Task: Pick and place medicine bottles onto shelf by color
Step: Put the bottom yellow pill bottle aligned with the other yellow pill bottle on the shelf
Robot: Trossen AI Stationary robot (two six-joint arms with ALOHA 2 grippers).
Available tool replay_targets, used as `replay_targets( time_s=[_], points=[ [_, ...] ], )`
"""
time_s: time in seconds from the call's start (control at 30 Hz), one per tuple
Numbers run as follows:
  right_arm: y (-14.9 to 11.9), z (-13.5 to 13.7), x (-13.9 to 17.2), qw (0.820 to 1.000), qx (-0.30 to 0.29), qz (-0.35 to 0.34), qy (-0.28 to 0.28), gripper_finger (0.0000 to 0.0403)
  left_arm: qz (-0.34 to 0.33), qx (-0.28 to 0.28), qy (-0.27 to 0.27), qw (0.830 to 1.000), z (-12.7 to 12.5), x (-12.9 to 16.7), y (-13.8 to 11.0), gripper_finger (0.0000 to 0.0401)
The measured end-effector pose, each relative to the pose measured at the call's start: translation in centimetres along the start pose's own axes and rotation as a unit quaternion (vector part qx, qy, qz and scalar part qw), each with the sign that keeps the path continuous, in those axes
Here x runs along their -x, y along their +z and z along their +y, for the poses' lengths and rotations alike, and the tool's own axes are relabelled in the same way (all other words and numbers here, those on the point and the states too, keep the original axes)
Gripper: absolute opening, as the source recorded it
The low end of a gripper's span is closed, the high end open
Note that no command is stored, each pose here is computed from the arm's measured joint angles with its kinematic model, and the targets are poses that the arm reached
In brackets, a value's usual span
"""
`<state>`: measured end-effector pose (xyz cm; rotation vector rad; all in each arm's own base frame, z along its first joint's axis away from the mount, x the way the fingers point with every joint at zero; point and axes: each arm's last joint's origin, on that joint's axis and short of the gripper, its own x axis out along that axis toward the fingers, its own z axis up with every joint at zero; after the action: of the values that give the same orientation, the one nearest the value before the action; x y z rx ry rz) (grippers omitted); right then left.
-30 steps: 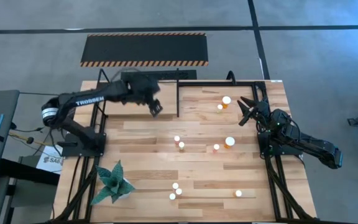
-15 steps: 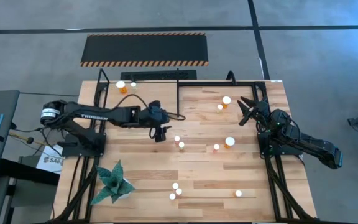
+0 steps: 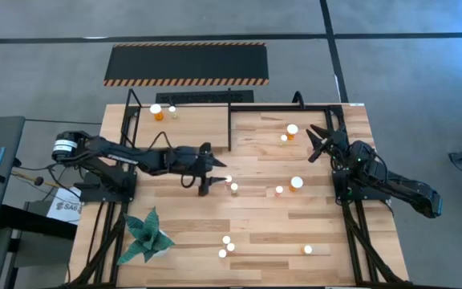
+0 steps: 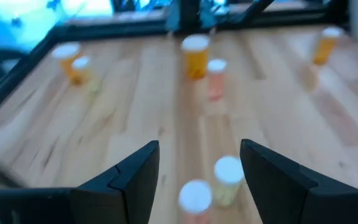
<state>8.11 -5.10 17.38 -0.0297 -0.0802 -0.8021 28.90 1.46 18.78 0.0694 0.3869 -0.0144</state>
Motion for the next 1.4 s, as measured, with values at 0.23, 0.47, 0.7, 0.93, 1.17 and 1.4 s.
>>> replay_targets(
  time_s=[0.23, 0.47, 0.7, 0.93, 1.17, 1.4],
  points=[
    [0.0, 0.0, 0.0, 1.0, 0.0, 0.0, 0.0, 0.0137, -0.021, -0.031, -0.014, 0.999, -1.1, -3.0, -1.1, 0.0213],
    [0.0, 0.0, 0.0, 1.0, 0.0, 0.0, 0.0, 0.0138, -0.006, -0.033, -0.032, 0.999, -1.7, -6.1, -1.7, 0.0213],
    [0.0, 0.0, 0.0, 1.0, 0.0, 0.0, 0.0, 0.0138, 0.02, 0.0, -0.037, 0.999, -1.8, -7.6, -2.4, 0.0213],
    [0.0, 0.0, 0.0, 1.0, 0.0, 0.0, 0.0, 0.0137, 0.061, 0.012, -0.038, 0.997, -2.5, -7.7, -2.9, 0.0213],
    [0.0, 0.0, 0.0, 1.0, 0.0, 0.0, 0.0, 0.0139, 0.076, 0.013, -0.023, 0.997, -2.7, -7.6, -3.1, 0.0213],
    [0.0, 0.0, 0.0, 1.0, 0.0, 0.0, 0.0, 0.0137, 0.079, 0.005, -0.022, 0.997, -2.7, -7.6, -3.1, 0.0205]
  ],
)
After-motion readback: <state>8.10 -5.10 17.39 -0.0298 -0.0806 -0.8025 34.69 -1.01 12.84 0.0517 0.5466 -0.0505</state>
